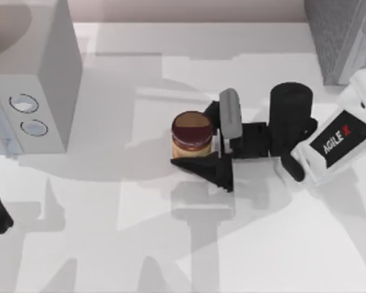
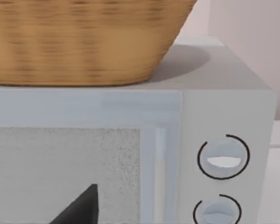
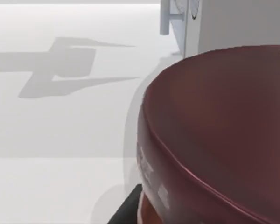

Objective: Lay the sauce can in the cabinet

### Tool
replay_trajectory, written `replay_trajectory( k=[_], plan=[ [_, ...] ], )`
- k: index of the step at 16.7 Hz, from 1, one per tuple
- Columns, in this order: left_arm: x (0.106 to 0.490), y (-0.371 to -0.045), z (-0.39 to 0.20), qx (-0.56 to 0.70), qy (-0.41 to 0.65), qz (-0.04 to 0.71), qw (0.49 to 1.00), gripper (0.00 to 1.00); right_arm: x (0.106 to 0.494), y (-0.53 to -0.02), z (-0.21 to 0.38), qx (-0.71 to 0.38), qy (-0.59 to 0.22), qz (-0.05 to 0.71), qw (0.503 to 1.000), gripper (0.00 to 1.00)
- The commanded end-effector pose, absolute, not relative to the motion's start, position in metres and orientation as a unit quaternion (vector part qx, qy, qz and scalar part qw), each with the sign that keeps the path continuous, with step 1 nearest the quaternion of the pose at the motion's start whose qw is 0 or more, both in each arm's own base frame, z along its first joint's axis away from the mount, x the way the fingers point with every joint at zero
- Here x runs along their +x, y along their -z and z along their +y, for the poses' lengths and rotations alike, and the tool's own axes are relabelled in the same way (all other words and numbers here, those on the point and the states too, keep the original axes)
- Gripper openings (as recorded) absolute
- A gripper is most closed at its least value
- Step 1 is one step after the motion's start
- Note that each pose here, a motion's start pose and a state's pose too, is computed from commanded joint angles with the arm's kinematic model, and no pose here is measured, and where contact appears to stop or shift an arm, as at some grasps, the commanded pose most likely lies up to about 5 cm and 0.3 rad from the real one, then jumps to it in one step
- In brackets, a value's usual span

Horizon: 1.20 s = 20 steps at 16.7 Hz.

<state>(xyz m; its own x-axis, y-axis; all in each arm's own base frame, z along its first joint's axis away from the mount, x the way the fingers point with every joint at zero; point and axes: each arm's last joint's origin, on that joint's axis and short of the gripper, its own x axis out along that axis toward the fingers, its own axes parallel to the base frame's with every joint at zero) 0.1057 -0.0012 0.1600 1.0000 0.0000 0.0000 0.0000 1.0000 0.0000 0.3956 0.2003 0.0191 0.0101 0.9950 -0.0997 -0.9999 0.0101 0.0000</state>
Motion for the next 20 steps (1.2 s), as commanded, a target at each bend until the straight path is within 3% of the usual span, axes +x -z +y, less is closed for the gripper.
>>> replay_trajectory(
  k=[5,14,20],
  plan=[
    [0.106,-0.16,-0.001,0.0,0.0,0.0,1.0,1.0,0.4,-0.035,0.201,-0.04,-0.701,0.027,0.711,0.0],
    [0.106,-0.16,-0.001,0.0,0.0,0.0,1.0,1.0,0.397,-0.161,0.199,-0.032,-0.701,0.041,0.711,0.0],
    [0.106,-0.16,-0.001,0.0,0.0,0.0,1.0,1.0,0.396,-0.168,0.199,-0.034,-0.701,0.037,0.711,0.0]
  ],
)
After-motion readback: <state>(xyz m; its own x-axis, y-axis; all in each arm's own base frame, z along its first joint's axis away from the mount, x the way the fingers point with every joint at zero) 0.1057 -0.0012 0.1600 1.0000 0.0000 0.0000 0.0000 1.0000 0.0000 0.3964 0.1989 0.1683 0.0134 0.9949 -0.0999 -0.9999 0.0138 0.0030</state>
